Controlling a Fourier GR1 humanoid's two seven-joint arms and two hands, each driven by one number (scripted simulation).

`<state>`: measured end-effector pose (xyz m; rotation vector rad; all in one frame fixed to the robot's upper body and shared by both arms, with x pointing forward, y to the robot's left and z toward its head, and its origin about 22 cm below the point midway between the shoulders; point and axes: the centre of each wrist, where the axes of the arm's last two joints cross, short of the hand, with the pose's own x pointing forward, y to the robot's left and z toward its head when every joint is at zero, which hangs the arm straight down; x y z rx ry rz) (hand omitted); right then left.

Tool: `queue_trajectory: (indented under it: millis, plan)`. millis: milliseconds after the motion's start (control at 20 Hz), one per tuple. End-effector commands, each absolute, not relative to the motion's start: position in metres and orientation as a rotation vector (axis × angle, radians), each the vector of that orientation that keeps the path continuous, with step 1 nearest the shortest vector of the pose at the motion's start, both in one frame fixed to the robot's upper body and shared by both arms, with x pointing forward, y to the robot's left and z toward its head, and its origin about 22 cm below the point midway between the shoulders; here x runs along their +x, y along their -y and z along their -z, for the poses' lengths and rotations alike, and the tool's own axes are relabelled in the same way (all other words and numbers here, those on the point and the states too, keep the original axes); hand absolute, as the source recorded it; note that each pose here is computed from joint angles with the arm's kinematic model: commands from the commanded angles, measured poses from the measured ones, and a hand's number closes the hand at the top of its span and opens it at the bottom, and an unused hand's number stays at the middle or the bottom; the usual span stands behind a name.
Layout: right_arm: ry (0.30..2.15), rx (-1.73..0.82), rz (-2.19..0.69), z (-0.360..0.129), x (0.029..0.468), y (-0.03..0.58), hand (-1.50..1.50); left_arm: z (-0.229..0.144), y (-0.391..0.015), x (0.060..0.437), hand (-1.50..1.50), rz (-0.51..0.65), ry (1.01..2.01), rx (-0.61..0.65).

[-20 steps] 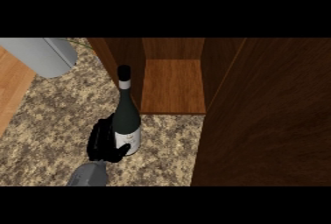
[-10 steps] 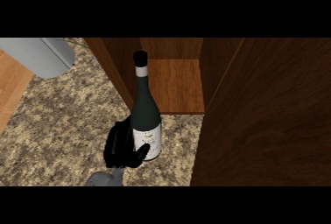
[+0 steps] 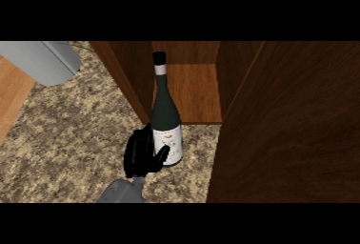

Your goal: Pick up the wine, place it into the cabinet and close the cabinet

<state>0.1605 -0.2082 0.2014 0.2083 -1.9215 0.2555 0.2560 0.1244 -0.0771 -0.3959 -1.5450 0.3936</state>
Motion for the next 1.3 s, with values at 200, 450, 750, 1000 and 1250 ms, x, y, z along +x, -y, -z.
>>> queue_trajectory:
  millis: [200, 450, 750, 1000, 1250]
  plan:
    - [1.925, 0.271, -0.262, -0.191, 0.167, 0.204, -1.50, 0.082, -0.106, 0.286, 1.50, -0.391, 1.590, -0.381]
    - [1.928, 0.262, -0.256, -0.204, 0.149, 0.213, -1.50, 0.068, -0.091, 0.298, 1.50, -0.377, 1.605, -0.368]
    - [1.924, 0.243, -0.246, -0.182, 0.161, 0.220, -1.50, 0.063, -0.092, 0.317, 1.50, -0.370, 1.616, -0.355]
    - [1.933, 0.235, -0.259, -0.198, 0.170, 0.223, -1.50, 0.046, -0.089, 0.340, 1.50, -0.406, 1.581, -0.335]
    - [1.929, 0.252, -0.230, -0.189, 0.167, 0.208, -1.50, 0.038, -0.096, 0.358, 1.50, -0.435, 1.617, -0.334]
